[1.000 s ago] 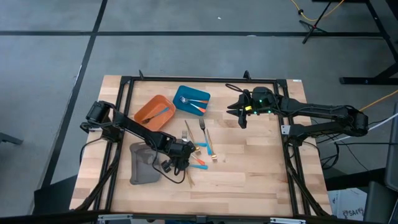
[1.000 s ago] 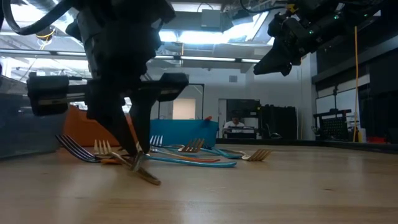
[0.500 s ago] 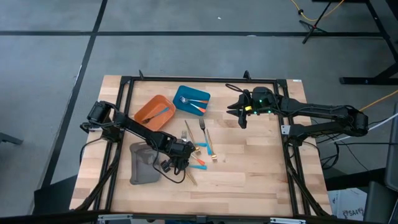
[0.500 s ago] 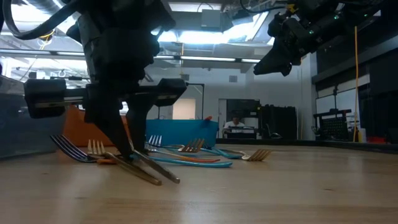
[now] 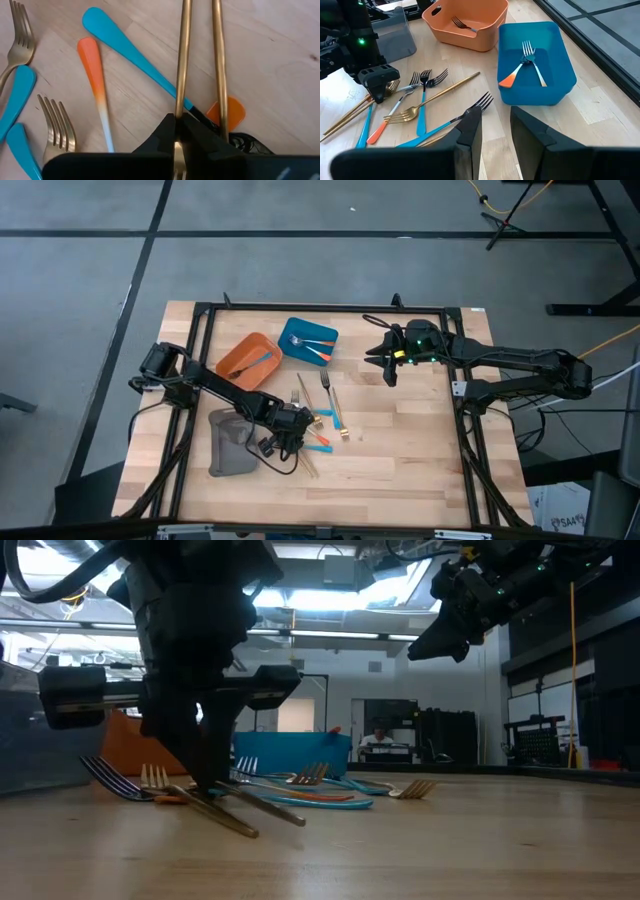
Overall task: Sort silverware by color (type)
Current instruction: Put the gold fork into the black bin
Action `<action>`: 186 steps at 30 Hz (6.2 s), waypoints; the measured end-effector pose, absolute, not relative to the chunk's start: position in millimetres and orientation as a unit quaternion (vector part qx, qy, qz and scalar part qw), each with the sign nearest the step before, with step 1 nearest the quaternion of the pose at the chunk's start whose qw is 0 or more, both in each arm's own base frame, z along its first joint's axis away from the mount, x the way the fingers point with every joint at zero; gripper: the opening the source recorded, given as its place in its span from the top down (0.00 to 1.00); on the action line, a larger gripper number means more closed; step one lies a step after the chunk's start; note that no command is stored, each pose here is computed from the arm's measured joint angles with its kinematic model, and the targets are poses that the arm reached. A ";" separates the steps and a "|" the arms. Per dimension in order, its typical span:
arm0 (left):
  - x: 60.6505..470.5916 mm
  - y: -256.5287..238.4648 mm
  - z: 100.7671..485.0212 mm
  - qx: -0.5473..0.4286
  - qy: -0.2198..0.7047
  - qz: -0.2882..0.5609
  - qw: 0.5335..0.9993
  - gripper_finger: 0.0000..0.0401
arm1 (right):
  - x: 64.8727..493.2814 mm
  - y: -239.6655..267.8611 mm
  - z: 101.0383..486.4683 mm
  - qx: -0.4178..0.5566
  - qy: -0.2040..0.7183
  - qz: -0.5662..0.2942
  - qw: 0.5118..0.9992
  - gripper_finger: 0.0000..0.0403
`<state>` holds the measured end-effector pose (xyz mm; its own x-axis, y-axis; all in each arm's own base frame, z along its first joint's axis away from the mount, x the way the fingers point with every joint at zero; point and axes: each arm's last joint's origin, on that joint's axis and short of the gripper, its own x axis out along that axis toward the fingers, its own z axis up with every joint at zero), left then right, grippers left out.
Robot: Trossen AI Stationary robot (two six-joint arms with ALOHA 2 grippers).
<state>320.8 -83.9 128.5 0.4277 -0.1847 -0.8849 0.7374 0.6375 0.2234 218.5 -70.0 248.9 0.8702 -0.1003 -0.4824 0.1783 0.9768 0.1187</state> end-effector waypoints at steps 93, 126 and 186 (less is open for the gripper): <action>152.1 -78.1 187.9 0.090 0.475 -0.200 0.852 0.93 | 218.4 -69.9 248.7 0.082 0.245 -0.073 0.963 0.77; 146.8 -72.5 183.5 0.020 0.521 -0.095 0.848 0.93 | 218.4 -69.9 248.7 0.082 0.246 -0.073 0.963 0.77; 183.7 -75.7 259.5 0.026 0.265 0.094 0.959 0.93 | 244.9 -6.4 284.8 -0.115 0.149 0.151 0.971 0.77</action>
<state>183.7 -75.7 259.5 0.8415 0.1950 -0.5039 -0.1675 0.9808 0.0998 244.9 -6.4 284.8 0.9104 0.2580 -0.3234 -0.3264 0.9283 -0.1783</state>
